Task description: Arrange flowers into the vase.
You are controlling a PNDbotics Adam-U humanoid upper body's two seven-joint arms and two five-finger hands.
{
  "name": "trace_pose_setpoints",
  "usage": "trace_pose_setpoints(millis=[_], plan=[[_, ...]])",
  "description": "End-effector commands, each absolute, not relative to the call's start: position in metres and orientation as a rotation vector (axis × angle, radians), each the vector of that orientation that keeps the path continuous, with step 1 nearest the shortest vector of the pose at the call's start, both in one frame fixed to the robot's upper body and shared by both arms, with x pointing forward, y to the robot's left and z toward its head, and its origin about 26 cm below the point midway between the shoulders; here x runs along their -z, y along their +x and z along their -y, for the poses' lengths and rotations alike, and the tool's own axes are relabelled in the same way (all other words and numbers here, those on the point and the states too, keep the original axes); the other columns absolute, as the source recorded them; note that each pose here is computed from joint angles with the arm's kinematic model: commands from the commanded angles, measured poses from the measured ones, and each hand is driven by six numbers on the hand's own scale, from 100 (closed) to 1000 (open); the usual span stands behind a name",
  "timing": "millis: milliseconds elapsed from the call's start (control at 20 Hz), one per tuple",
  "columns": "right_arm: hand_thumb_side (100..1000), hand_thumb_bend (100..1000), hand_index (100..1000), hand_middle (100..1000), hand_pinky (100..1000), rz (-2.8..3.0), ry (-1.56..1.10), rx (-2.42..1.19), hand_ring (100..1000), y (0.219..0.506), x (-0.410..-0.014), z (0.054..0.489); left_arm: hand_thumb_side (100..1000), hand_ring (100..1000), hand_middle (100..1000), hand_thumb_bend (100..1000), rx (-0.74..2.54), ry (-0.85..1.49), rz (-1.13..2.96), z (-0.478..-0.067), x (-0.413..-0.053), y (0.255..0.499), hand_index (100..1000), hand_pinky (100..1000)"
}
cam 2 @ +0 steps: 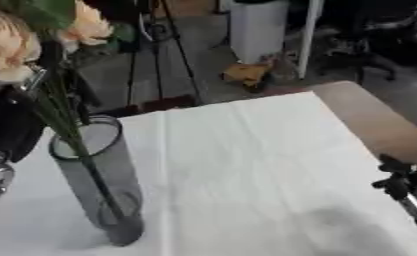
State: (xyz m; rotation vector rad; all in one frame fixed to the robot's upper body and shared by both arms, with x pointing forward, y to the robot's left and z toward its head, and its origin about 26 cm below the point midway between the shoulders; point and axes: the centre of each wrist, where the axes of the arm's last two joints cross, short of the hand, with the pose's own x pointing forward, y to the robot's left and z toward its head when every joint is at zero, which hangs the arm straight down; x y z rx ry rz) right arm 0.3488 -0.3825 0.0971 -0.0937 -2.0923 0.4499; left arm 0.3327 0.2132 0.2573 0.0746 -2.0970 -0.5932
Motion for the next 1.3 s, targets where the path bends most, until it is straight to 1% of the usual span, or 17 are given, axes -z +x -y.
trace_pose_setpoints(millis=[50,500,550,600,800,1300], plan=[[540,471,703,385,662,2.124,-0.118,-0.474,969,0.349,-0.111,0.387,935,546,409,469,0.602,0.141,2.144,-0.219,-0.263,0.331,526,391],[540,471,702,385,662,2.124,-0.118,-0.475,969,0.349,-0.111,0.388,929,571,434,486,0.661,0.256,2.158,-0.224,-0.254,0.334,555,418],[543,468,703,385,662,2.124,-0.118,-0.475,969,0.349,-0.111,0.388,942,574,437,476,0.666,0.263,2.159,-0.225,-0.254,0.334,560,421],[539,471,702,385,662,2.123,-0.119,-0.475,969,0.349,-0.111,0.388,925,575,438,490,0.669,0.269,2.161,-0.225,-0.253,0.334,562,423],[539,471,702,385,662,2.123,-0.121,-0.474,969,0.349,-0.111,0.388,914,578,441,497,0.671,0.293,2.174,-0.228,-0.254,0.334,566,428],[538,471,703,385,662,2.121,-0.121,-0.473,970,0.348,-0.111,0.389,909,580,442,498,0.673,0.307,2.187,-0.228,-0.255,0.334,568,430]])
